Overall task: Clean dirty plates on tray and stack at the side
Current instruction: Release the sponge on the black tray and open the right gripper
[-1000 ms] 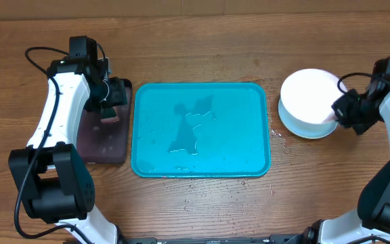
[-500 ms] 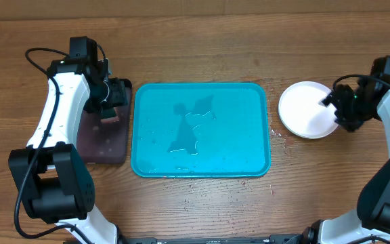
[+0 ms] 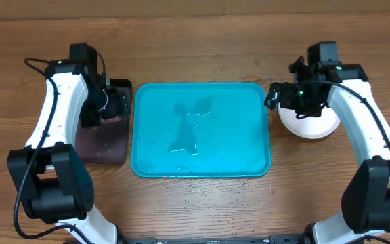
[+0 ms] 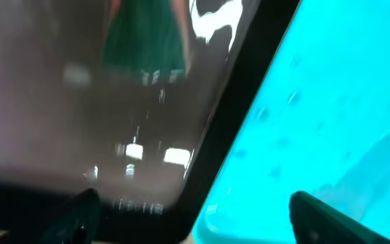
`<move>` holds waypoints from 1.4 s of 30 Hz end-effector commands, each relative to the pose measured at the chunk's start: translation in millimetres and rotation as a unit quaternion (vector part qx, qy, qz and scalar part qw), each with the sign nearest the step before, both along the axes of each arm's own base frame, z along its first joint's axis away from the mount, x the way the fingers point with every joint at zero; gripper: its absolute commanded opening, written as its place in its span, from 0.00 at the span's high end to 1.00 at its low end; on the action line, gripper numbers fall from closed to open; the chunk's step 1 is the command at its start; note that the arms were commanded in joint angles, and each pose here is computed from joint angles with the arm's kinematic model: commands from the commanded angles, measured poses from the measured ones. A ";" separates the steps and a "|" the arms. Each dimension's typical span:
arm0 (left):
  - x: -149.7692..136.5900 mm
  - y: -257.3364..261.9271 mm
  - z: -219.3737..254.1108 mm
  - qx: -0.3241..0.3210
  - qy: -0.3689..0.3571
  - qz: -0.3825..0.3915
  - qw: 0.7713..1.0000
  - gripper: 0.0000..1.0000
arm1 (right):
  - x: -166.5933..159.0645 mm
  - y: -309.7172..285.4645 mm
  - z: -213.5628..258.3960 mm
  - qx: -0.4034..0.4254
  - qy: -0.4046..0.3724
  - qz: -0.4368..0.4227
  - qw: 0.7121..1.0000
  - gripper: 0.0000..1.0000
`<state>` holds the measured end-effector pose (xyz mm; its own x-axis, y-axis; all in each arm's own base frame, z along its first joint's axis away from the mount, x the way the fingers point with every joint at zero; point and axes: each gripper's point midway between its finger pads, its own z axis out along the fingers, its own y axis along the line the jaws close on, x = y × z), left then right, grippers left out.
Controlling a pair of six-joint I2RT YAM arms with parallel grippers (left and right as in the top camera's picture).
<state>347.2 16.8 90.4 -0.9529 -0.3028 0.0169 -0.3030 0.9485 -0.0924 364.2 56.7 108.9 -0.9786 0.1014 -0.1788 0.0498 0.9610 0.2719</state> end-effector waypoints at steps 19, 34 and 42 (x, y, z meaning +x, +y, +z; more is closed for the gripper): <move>-86.8 -3.8 124.1 0.052 -0.374 -0.016 0.926 0.00 | -59.9 -21.3 133.1 -0.070 -0.295 -0.050 0.952 0.00; -100.6 -3.2 131.5 0.062 -0.401 -0.015 0.914 0.00 | -80.9 -29.2 149.4 -0.079 -0.321 -0.061 0.942 0.00; -97.5 -2.9 124.9 0.060 -0.388 -0.015 0.920 0.00 | -70.6 -28.1 129.0 -0.085 -0.286 -0.056 0.953 0.00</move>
<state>249.1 11.2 221.3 -0.6613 -0.2336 -0.7128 -0.1545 0.9723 -0.1753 291.3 29.1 247.8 -0.6810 0.1233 -0.7218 0.0365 0.9902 0.1347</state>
